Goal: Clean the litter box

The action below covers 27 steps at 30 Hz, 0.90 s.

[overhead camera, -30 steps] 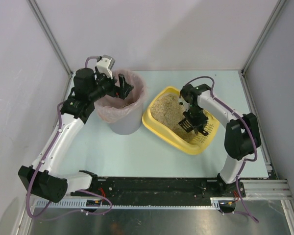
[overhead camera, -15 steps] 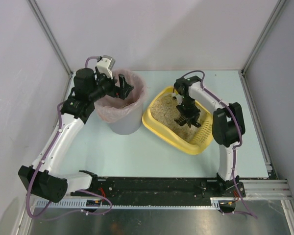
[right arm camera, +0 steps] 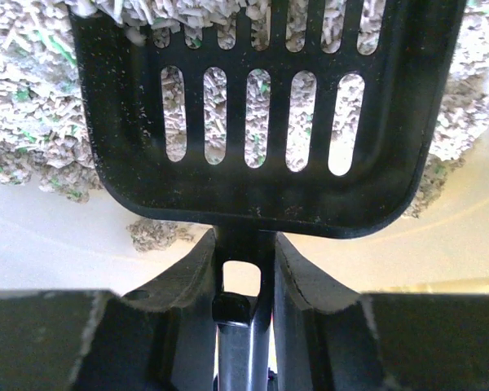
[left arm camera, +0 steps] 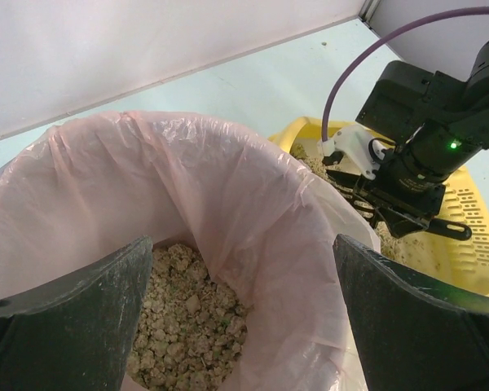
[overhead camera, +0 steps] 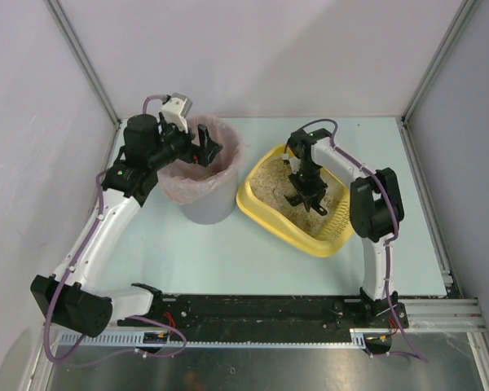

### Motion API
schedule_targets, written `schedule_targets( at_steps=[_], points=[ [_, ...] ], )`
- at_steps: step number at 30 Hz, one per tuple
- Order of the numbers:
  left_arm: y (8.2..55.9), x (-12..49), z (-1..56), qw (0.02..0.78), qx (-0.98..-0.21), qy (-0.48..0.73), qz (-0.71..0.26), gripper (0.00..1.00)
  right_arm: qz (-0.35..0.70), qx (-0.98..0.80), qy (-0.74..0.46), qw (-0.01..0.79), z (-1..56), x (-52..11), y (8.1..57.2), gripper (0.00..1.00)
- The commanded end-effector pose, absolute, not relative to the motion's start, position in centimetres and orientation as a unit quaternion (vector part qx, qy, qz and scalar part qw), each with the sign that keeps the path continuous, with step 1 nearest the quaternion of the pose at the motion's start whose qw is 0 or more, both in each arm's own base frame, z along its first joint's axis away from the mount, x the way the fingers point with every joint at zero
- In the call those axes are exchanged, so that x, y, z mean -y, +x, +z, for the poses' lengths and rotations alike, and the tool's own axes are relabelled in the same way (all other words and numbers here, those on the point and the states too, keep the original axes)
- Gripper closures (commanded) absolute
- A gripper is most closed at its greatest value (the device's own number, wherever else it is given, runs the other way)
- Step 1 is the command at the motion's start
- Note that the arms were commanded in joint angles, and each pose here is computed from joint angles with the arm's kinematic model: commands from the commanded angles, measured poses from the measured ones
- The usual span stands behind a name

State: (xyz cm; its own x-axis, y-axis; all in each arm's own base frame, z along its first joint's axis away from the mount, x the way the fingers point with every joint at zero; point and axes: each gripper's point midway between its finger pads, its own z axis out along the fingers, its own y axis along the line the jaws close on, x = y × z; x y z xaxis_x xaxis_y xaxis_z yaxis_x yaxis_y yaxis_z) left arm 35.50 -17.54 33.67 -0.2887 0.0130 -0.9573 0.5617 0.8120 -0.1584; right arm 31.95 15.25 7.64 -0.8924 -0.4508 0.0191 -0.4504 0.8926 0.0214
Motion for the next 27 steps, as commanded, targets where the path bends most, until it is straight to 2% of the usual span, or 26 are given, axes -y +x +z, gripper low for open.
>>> schedule_targets(
  at_steps=[1,13,27],
  points=[
    [35.4,18.0,34.2,0.574,-0.755,0.2,-0.247,0.04,-0.085,0.961,0.247,-0.085,6.8,-20.4,35.2,1.0],
    [35.4,17.9,34.1,0.573,-0.756,0.199,-0.245,0.04,-0.124,0.942,0.265,-0.164,7.1,-22.8,36.8,1.0],
    [35.4,17.9,34.1,0.574,-0.756,0.2,-0.243,0.04,-0.117,0.924,0.27,-0.243,8.4,-22.9,38.4,1.0]
  ],
)
